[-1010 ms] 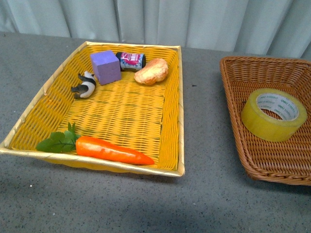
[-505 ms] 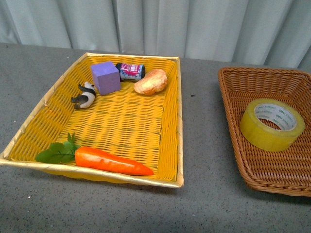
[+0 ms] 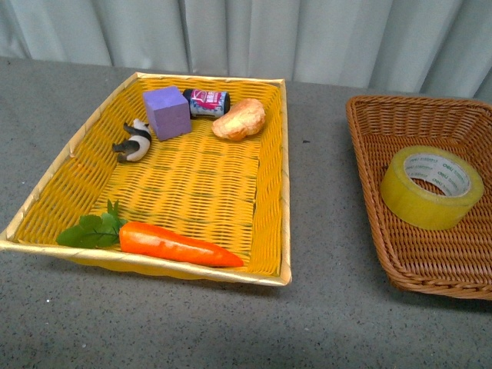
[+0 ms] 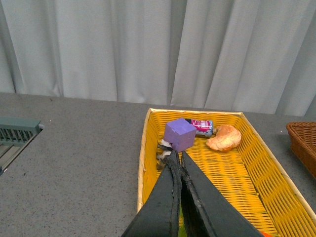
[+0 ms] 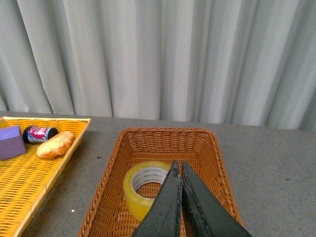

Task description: Move tape to another basket

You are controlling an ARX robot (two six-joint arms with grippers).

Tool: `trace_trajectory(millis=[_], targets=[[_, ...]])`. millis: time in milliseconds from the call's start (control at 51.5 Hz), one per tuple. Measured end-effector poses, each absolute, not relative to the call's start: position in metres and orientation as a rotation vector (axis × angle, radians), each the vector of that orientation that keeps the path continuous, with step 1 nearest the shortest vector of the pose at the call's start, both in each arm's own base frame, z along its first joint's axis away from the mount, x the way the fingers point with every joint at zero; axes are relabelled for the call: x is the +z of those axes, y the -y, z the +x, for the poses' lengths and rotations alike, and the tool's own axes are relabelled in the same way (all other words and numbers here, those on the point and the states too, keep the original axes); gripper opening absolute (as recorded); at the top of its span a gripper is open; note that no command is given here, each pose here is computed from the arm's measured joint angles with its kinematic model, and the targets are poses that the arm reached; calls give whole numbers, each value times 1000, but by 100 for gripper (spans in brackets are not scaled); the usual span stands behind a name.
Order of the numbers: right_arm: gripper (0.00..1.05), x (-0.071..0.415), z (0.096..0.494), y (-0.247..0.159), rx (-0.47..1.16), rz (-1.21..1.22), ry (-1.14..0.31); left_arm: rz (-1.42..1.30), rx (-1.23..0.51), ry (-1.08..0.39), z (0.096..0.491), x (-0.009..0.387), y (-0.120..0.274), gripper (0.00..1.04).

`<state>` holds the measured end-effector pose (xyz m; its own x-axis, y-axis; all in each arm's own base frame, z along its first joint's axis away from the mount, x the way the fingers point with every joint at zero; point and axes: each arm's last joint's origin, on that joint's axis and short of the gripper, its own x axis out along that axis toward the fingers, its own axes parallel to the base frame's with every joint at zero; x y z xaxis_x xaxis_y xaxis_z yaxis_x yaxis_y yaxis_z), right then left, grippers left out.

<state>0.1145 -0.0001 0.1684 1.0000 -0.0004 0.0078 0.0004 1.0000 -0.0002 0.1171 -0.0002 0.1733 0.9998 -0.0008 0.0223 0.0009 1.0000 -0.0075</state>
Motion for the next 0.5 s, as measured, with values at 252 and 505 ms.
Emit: trace_trajectory(millis=[252, 505], targets=[[1, 168, 110, 0, 0, 0, 9, -7, -1, 23, 111, 173, 0, 4], [1, 166, 98, 0, 0, -1, 6, -7, -3, -12, 101, 168, 0, 4]])
